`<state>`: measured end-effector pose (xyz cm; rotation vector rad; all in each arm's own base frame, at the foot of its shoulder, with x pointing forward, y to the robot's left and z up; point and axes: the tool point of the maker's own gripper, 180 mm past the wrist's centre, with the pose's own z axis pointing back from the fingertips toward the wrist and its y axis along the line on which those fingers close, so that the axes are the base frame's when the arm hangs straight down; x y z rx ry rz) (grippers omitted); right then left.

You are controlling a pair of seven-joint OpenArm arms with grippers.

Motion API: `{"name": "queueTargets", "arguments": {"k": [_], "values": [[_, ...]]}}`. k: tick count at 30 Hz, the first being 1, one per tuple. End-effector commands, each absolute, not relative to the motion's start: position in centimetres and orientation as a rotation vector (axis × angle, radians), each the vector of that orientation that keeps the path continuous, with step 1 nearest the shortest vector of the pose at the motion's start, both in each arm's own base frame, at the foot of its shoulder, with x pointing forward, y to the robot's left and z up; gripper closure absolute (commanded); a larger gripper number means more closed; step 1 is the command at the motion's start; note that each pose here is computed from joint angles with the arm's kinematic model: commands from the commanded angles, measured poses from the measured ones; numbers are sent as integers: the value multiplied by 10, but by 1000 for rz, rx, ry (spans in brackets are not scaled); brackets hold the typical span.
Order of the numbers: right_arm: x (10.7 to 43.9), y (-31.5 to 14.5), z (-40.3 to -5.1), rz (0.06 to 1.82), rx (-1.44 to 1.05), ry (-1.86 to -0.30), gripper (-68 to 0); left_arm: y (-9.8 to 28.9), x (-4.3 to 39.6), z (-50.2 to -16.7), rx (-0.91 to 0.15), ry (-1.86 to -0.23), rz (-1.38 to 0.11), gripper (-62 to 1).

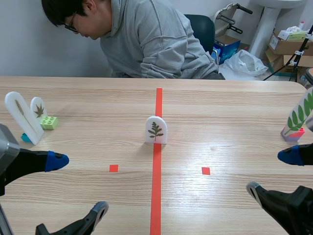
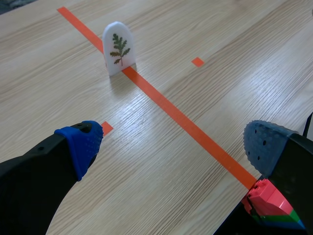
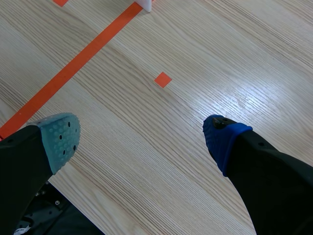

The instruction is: Do the leaf sorting experiment

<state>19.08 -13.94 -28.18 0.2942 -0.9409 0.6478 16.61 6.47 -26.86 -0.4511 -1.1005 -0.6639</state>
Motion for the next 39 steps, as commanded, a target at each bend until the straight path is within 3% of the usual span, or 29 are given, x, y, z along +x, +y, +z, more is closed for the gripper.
{"name": "queueTargets", "arguments": {"k": [1, 15, 23, 29, 39], "values": [[196, -136, -272, 659, 304, -979, -514, 63, 174, -259, -448, -1136, -663, -618], [202, -140, -273, 703, 248, -977, -515, 66, 188, -257, -407, -1143, -690, -617], [247, -158, -282, 759, 163, -1021, -515, 65, 188, -256, -408, -1145, -689, -617], [277, -137, -305, 790, 264, -1007, -567, 66, 188, -256, -407, -1145, -690, -617], [338, -77, -325, 901, 391, -970, -567, 66, 188, -256, -407, -1145, -690, -617]]}}
